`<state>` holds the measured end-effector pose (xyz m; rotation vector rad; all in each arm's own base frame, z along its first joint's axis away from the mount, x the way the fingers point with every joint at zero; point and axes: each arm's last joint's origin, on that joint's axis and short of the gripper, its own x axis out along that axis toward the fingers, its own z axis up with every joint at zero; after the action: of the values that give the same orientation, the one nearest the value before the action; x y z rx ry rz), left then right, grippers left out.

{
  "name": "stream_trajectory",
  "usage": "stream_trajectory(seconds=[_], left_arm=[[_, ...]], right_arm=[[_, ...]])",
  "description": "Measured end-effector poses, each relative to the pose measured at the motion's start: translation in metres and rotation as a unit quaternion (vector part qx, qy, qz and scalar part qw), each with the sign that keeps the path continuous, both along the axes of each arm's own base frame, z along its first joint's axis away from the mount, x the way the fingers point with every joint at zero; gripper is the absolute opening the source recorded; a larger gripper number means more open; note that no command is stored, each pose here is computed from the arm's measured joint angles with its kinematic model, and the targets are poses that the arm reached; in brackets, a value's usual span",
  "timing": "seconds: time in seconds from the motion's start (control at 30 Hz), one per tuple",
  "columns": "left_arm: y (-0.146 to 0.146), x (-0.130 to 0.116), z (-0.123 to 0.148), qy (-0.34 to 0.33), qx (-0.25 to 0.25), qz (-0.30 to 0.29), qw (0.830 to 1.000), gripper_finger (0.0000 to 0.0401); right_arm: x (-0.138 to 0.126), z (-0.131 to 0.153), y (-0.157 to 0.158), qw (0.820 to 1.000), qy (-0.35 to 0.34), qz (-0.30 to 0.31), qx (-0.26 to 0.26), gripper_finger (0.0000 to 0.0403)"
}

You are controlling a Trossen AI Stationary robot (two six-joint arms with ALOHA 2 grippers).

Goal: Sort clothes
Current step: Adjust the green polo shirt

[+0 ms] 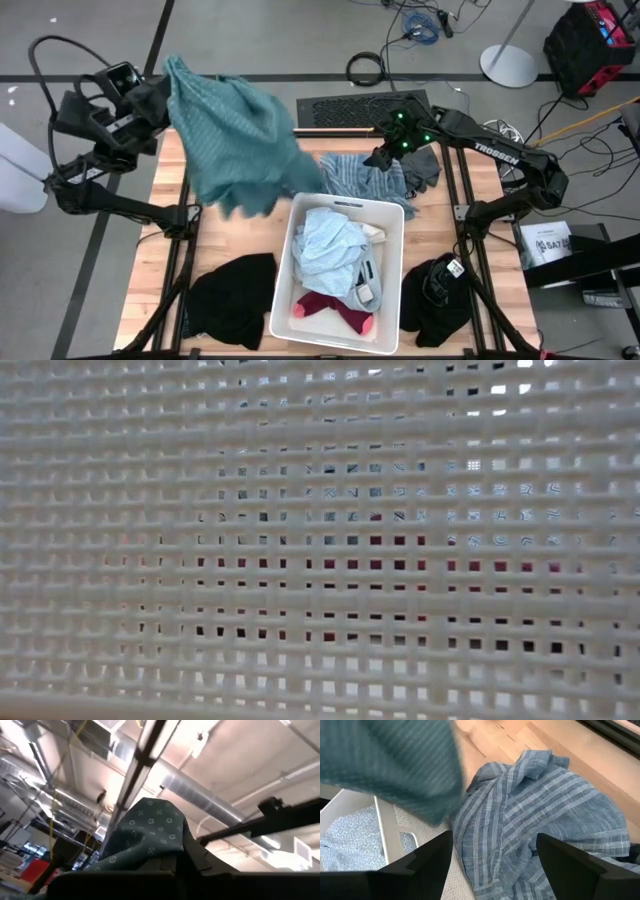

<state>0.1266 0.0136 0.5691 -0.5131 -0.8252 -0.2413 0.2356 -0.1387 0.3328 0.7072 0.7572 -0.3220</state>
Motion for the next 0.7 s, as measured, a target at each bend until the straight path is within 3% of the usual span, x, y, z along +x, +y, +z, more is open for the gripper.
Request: stream_trajectory(seconds=[0.27, 0.5, 0.6, 0.7], left_arm=[[-0.006, -0.01, -0.001, 0.02, 0.052, -0.049, 0.997, 0.0002], [-0.007, -0.02, -0.02, 0.155, -0.006, -0.092, 0.984, 0.0002], [-0.006, -0.015, -0.038, 0.261, -0.062, -0.11, 0.957, 0.0002], [-0.005, -0.009, -0.067, 0.399, -0.134, -0.105, 0.901, 0.0002]], right_arm=[[0.0, -0.001, 0.0, 1.0, 0.002, 0.001, 0.002, 0.0274], [0.0, -0.001, 0.0, 1.0, 0.005, 0.004, 0.002, 0.0274], [-0.001, -0.002, 0.001, 1.0, 0.011, 0.009, 0.002, 0.0274], [-0.002, -0.003, 0.001, 1.0, 0.018, 0.013, 0.001, 0.0274]])
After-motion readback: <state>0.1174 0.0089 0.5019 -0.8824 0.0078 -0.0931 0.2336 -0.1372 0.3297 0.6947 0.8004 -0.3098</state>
